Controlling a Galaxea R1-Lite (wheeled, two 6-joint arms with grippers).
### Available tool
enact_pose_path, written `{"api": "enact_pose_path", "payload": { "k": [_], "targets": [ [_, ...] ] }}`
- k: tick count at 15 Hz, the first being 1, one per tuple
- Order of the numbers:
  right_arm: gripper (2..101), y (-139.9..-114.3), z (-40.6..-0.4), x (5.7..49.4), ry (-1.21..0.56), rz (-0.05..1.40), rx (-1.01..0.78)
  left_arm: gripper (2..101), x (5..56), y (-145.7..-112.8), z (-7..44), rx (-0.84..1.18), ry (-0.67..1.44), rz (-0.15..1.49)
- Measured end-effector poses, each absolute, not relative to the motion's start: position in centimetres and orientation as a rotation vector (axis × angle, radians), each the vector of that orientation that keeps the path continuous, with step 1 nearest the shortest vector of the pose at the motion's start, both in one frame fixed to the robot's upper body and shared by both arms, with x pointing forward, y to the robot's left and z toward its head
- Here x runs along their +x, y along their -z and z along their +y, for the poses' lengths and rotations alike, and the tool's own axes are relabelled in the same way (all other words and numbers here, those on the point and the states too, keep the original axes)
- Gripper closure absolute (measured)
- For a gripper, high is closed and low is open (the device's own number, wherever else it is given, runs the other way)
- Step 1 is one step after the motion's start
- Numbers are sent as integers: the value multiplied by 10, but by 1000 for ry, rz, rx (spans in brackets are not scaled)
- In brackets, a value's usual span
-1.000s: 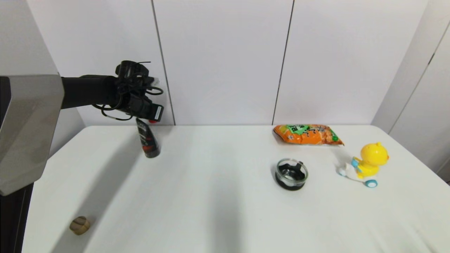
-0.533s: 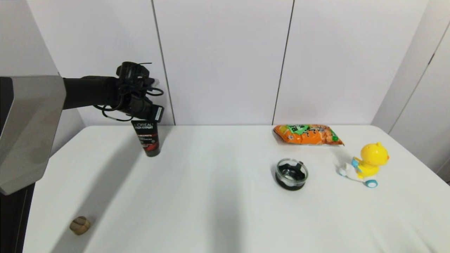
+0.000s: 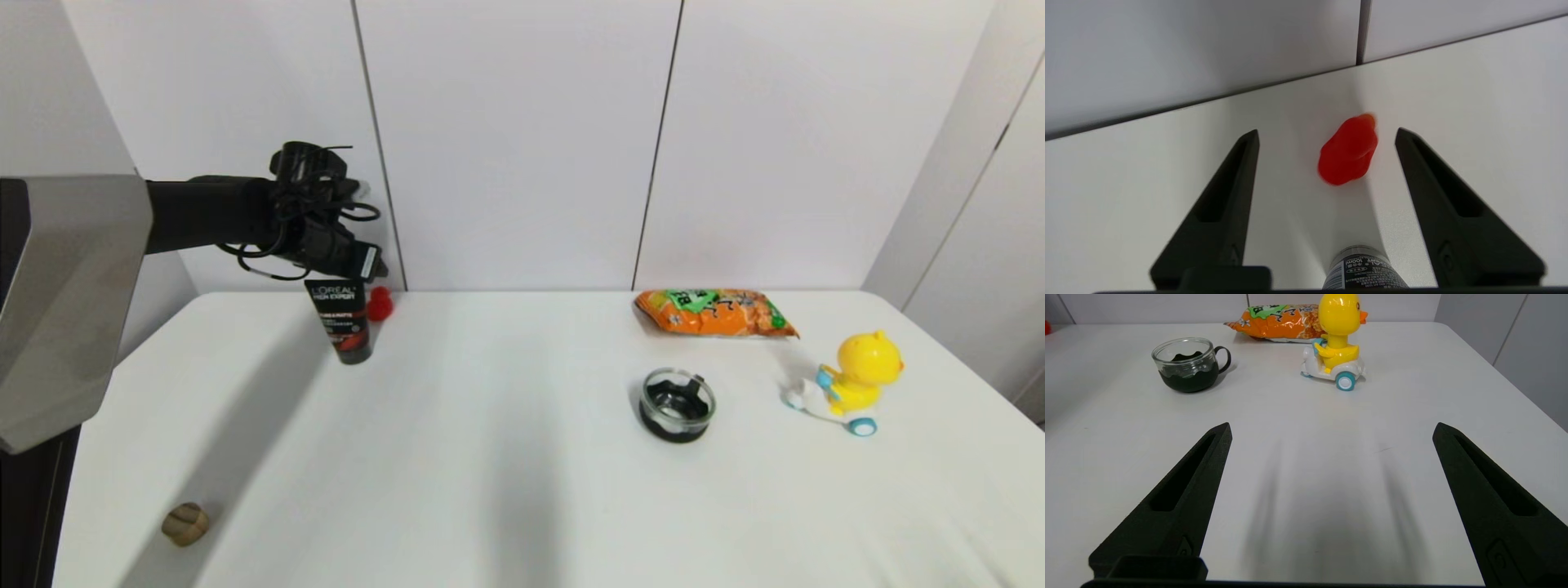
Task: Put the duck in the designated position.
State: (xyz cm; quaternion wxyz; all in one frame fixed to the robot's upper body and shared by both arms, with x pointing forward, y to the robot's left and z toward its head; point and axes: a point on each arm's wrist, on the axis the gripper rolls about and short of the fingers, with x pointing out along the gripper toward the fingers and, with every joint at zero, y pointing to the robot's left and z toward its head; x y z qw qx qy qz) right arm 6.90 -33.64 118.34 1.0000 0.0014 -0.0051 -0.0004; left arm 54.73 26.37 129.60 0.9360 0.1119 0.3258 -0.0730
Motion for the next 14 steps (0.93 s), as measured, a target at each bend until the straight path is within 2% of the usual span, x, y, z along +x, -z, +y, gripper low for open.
{"api": "enact_pose_path", "payload": {
  "k": [2, 5, 10, 14],
  "targets": [
    [50, -1183, -336, 69, 0, -10, 3, 275, 544, -1306, 264, 228, 148, 637],
    [50, -1183, -336, 69, 0, -10, 3, 205, 525, -1343, 266, 226, 144, 560],
    [50, -1183, -336, 69, 0, -10, 4, 135, 464, -1432, 273, 231, 144, 346],
    [50, -1183, -336, 69, 0, -10, 3, 102, 377, -1509, 281, 303, 149, 115]
  ]
}}
